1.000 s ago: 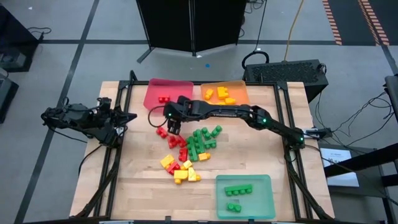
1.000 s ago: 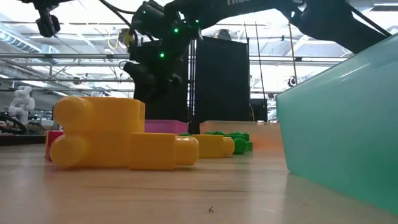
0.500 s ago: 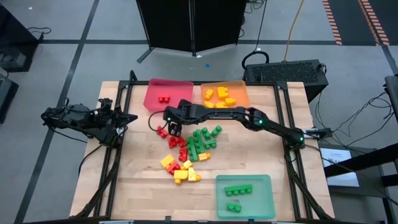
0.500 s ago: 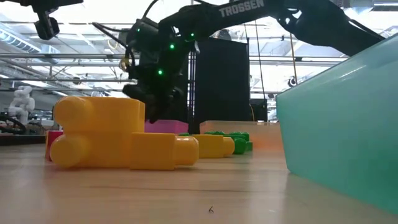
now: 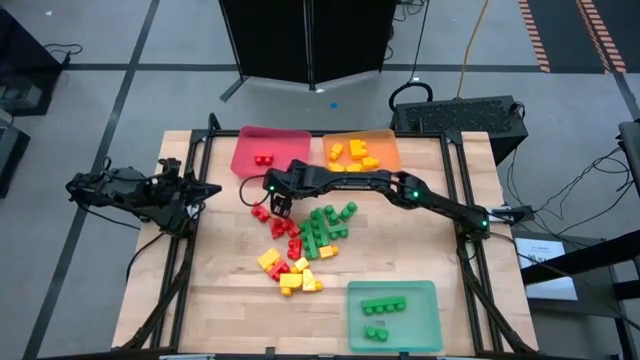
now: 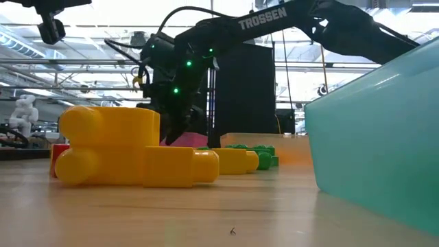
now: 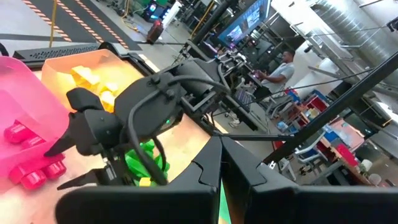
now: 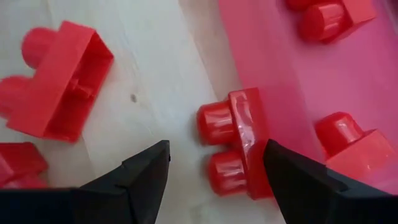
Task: Sort blocks
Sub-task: Put the red game piece into the red bin
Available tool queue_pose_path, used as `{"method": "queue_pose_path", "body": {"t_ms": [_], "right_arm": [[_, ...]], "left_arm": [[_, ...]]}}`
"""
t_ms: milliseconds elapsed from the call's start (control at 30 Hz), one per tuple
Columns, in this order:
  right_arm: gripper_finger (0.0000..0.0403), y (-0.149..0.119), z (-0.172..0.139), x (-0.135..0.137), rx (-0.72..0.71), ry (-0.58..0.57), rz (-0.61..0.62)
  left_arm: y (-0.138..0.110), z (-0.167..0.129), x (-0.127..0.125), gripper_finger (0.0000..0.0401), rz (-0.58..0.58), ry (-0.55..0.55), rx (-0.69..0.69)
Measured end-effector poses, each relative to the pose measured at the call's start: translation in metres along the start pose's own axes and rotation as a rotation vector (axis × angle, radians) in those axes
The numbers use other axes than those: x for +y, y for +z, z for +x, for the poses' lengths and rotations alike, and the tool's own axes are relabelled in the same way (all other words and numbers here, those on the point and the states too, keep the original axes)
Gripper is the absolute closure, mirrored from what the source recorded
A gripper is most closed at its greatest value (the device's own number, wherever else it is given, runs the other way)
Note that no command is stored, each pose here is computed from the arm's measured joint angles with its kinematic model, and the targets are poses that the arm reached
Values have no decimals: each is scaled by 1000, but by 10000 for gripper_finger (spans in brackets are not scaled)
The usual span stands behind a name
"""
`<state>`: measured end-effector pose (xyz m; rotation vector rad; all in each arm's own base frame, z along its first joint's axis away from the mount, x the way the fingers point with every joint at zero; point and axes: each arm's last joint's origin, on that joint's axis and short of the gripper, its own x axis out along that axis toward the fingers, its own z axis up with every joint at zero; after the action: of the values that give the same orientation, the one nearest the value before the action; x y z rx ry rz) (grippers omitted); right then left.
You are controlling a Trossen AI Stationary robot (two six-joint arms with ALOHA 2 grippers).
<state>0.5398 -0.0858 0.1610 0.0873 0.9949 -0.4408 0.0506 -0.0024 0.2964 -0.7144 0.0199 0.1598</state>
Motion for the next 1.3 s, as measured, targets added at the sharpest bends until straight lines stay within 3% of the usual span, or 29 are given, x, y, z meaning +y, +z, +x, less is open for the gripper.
{"method": "queue_pose_path", "body": {"t_ms": [167,367,633,967,1300], "right_arm": [[151,0,0,3,18,117,13],[151,-6,-9,32,24,179,-40],[151,-9,-21,58,-7,131,-122],[151,0,-30,49,-51,133,-138],[151,0,-8,23,-12,153,-145]], "left_arm": [[0,0,0,390,0,0,-1],[0,0,0,390,0,-1,0],[0,0,0,390,-1,-6,4],[0,0,0,390,0,-6,9],[-1,0,0,390,20,-4,12]]}}
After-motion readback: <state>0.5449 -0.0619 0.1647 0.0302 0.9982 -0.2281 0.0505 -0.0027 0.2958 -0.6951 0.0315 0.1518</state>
